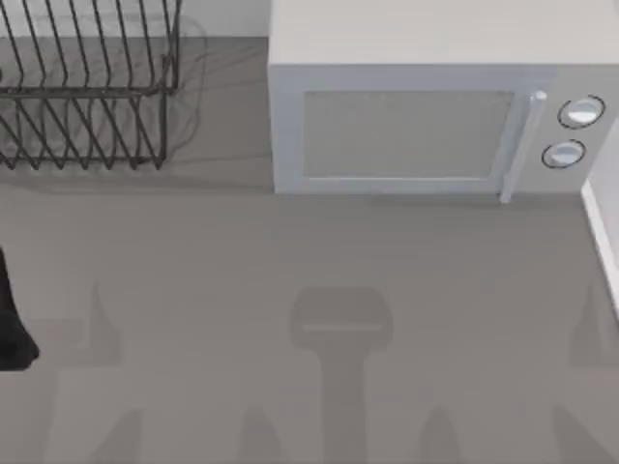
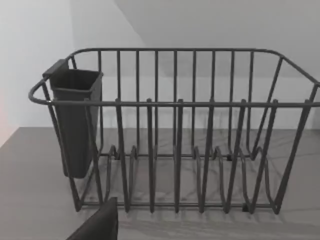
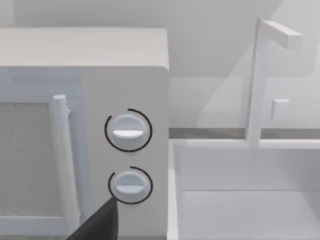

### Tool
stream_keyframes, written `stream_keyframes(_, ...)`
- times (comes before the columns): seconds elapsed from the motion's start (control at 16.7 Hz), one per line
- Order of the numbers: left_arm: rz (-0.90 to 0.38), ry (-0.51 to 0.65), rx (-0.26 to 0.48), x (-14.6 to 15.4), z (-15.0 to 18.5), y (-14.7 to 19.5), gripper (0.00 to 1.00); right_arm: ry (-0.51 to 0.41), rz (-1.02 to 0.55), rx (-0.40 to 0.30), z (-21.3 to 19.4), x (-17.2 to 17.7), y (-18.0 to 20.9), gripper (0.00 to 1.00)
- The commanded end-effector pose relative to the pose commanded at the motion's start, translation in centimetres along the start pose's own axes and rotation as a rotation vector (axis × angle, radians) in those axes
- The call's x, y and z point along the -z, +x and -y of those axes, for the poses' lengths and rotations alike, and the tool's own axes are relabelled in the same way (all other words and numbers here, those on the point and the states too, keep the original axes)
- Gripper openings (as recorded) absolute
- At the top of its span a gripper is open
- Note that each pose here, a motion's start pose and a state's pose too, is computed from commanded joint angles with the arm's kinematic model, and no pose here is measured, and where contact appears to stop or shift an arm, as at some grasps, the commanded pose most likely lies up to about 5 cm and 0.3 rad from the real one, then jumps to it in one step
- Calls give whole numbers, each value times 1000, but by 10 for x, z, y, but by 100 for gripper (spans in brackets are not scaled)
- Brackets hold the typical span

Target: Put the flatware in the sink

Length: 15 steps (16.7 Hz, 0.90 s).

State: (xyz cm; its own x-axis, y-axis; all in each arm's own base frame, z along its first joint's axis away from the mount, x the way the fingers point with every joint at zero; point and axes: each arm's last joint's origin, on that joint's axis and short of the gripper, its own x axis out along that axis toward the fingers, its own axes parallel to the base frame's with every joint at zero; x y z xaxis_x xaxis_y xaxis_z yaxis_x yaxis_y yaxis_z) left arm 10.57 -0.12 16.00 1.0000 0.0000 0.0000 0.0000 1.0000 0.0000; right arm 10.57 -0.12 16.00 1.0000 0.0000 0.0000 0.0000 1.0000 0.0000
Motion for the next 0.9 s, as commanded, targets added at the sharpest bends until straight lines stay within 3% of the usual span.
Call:
stream_keyframes(0.24,0,0,0,0,0,0,100,-29,-30,9,1,1,1,100)
stream_keyframes(0.42,0,0,0,0,0,0,100,-149,-146,32,3,2,4,100)
stream_keyframes(0.66,0,0,0,0,0,0,100,-440,-415,17,9,3,11,100)
stream_keyframes(0.78,0,0,0,0,0,0,100,-613,-584,-42,13,3,16,100)
stream_keyframes(0.9,0,0,0,0,0,0,100,-783,-767,-150,17,5,21,100)
